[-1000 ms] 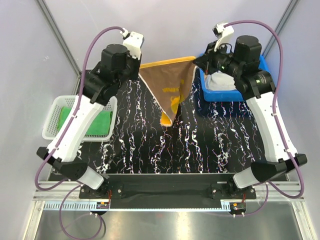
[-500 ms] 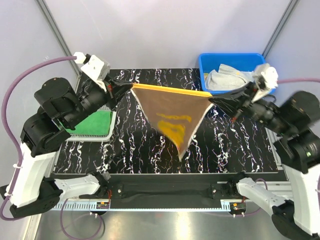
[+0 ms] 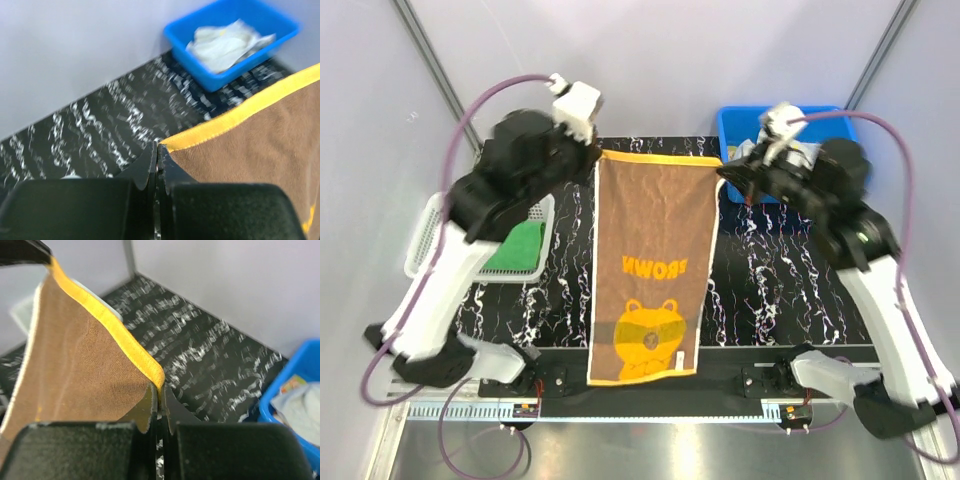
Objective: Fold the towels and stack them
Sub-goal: Flatten out the crumpled towel, then fold the towel
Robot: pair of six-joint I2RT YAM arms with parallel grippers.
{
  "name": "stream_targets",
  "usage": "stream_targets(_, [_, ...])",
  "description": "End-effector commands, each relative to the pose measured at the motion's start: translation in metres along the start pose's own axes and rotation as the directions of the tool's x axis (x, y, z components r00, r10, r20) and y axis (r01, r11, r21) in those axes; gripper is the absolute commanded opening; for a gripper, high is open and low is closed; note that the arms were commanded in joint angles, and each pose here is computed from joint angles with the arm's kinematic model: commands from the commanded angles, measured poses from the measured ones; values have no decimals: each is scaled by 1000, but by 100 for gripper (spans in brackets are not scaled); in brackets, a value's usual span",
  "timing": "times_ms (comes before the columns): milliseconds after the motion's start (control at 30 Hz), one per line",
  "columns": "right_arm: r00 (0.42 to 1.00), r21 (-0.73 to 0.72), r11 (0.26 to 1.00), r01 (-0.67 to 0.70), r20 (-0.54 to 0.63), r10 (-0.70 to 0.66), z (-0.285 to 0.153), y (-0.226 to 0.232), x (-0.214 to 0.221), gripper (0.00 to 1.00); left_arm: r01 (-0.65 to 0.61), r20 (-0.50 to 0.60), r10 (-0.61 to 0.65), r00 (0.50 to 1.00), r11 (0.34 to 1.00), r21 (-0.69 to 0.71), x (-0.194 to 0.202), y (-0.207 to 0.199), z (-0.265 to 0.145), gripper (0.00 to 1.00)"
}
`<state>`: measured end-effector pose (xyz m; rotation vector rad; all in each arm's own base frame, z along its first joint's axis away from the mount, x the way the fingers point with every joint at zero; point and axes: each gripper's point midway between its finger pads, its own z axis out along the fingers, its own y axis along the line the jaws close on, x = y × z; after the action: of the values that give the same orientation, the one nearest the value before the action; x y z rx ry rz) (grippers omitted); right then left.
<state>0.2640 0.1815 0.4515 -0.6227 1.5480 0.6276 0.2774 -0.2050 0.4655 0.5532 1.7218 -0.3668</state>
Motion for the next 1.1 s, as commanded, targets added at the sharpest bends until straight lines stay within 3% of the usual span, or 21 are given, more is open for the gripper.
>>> stream_targets(0, [993,124,986,109,-67,-101,43,-50,33,0,-17,-97,7,995,994,-104,28,31,57,0])
stream_targets(167, [967,152,974,169,-215,-134,119,-108,93,0,-61,-197,23,980,979,-192,67,83,139,0])
stream_targets(200, [950,154,972,177,-283,-129,136,-128,121,0,-82,-214,36,976,975,-208,74,93,149,0])
stream_targets(333, [928,139,963,231,-328,-175,172,-165,148,0,-93,-241,46,969,979,-184,110,124,202,0])
stream_targets(533, [912,-35,976,213,-350,-212,206,-172,191,5,-105,-318,58,946,986,-132,165,148,251,0])
stream_targets(733, [899,-80,979,187,-388,-203,206,-166,229,2,-120,-349,80,934,988,-93,187,141,250,0])
stream_targets(933, [892,-80,977,200,-398,-215,178,-149,219,0,-136,-378,92,921,987,-90,194,136,218,0])
stream_targets(1067, [886,-115,985,129,-433,-167,153,-116,229,3,-117,-402,79,912,990,-73,203,125,188,0])
